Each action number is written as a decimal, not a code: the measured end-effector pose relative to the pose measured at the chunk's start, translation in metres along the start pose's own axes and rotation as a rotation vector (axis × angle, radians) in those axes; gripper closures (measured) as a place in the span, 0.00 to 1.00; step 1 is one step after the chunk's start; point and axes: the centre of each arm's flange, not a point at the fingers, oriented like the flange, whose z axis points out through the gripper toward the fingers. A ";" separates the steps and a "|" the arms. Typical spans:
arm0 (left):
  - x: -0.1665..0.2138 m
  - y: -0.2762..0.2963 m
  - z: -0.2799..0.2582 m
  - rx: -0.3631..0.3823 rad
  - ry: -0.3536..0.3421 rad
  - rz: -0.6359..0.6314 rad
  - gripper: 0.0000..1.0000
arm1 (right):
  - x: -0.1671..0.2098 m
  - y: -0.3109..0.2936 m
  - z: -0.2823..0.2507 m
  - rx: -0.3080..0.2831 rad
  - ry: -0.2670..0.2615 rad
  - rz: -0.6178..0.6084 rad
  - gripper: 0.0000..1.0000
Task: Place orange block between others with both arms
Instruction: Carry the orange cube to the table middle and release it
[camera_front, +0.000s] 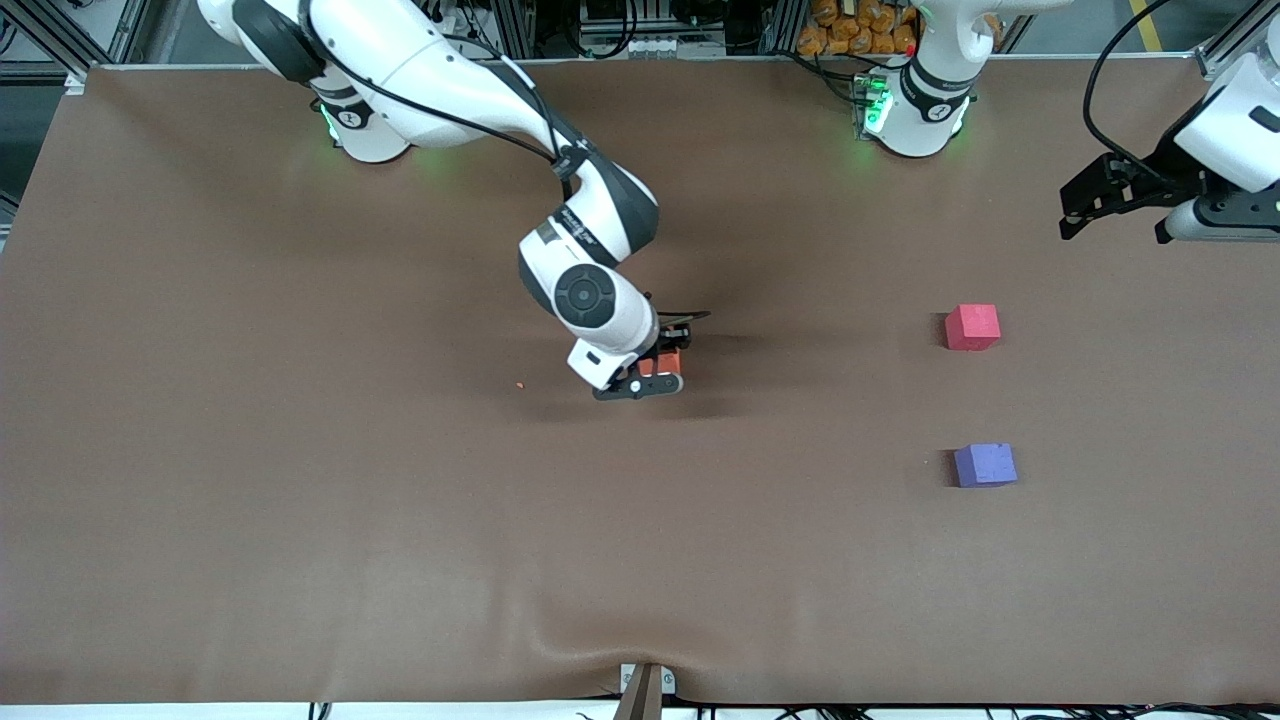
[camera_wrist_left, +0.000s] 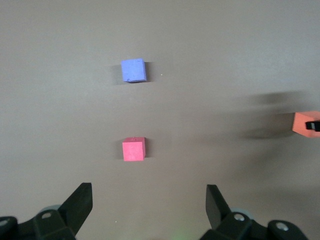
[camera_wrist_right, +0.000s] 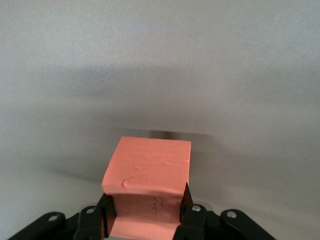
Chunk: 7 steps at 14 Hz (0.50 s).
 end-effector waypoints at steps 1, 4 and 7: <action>0.001 0.011 0.002 0.001 -0.004 0.015 0.00 | -0.001 -0.004 0.006 -0.001 -0.001 0.009 0.47; 0.005 0.057 0.020 0.003 -0.031 0.044 0.00 | 0.002 -0.005 0.012 -0.003 0.000 0.024 0.46; 0.015 0.101 0.051 -0.002 -0.066 0.074 0.00 | 0.004 -0.004 0.011 -0.003 0.003 0.025 0.31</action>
